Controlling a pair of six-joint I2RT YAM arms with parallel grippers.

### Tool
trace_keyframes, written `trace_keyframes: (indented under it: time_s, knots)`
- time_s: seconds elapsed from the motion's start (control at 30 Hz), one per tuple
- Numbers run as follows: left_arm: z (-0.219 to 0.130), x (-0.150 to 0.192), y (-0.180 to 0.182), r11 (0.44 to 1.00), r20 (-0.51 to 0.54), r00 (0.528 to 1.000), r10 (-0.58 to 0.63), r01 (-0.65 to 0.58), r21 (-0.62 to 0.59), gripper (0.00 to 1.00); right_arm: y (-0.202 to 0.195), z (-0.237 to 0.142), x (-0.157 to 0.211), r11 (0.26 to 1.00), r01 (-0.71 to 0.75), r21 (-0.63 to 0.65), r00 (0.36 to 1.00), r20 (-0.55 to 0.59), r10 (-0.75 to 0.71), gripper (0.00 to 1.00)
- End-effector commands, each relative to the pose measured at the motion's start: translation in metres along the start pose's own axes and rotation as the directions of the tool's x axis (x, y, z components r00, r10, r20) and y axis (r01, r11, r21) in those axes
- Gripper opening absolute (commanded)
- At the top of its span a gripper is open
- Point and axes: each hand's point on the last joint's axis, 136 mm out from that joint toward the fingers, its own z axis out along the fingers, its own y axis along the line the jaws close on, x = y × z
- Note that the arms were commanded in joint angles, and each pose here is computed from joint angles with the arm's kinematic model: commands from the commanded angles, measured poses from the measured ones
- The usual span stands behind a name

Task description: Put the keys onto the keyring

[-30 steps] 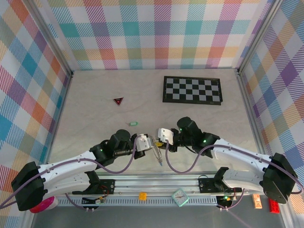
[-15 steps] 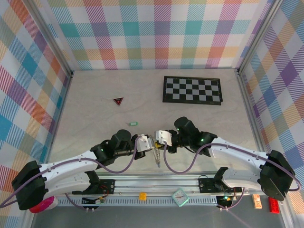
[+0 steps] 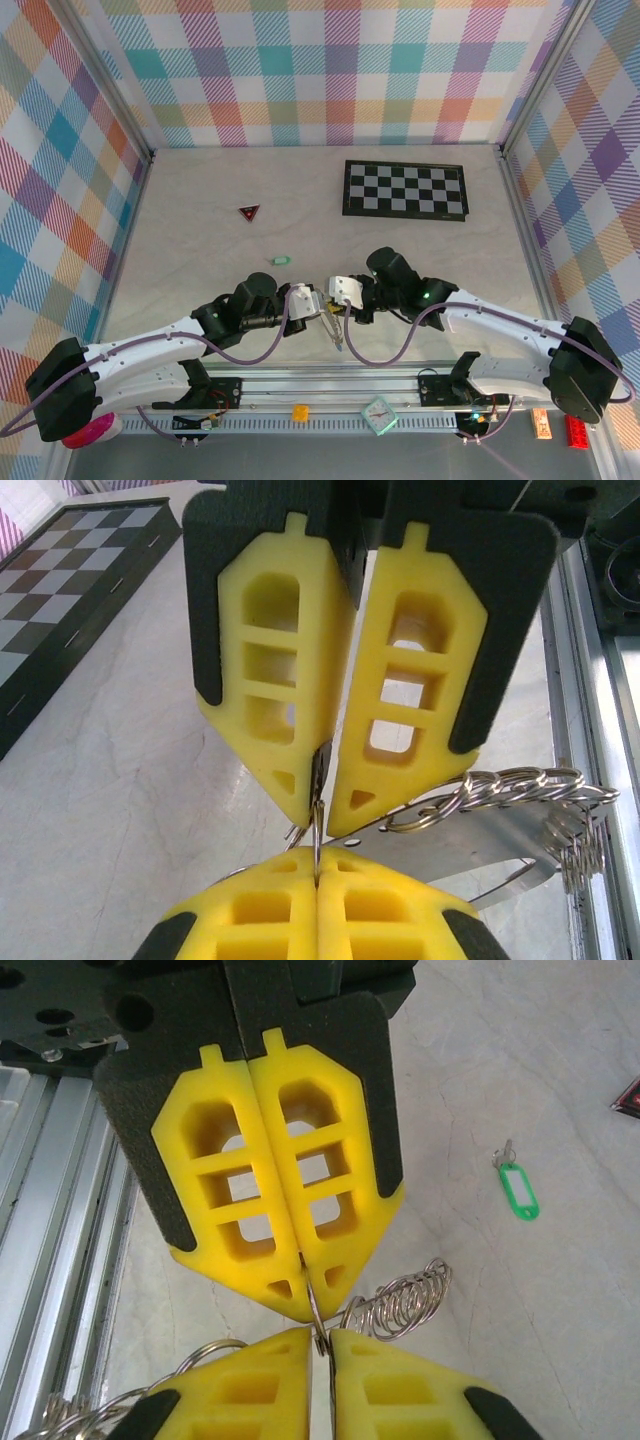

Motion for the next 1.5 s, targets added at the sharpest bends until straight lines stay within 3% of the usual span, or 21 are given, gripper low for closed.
trace_keyframes:
  time_s: [0.0, 0.13, 1.47]
  knots:
    - [-0.003, -0.022, 0.008, 1.0, 0.061, 0.998, 0.006, -0.006, -0.009, 0.0, 0.0, 0.0, -0.017, 0.999, 0.039, -0.014, 0.998, 0.041, -0.038, 0.06]
    - [-0.003, -0.023, 0.008, 1.0, 0.065, 0.998, 0.006, -0.005, -0.014, 0.0, 0.002, 0.0, -0.017, 0.999, 0.035, -0.023, 0.999, 0.04, -0.034, 0.0]
    - [-0.004, -0.033, 0.008, 1.0, 0.115, 0.993, 0.013, -0.012, -0.01, 0.07, 0.009, 0.004, -0.022, 0.997, 0.013, -0.075, 0.999, 0.054, -0.009, 0.0]
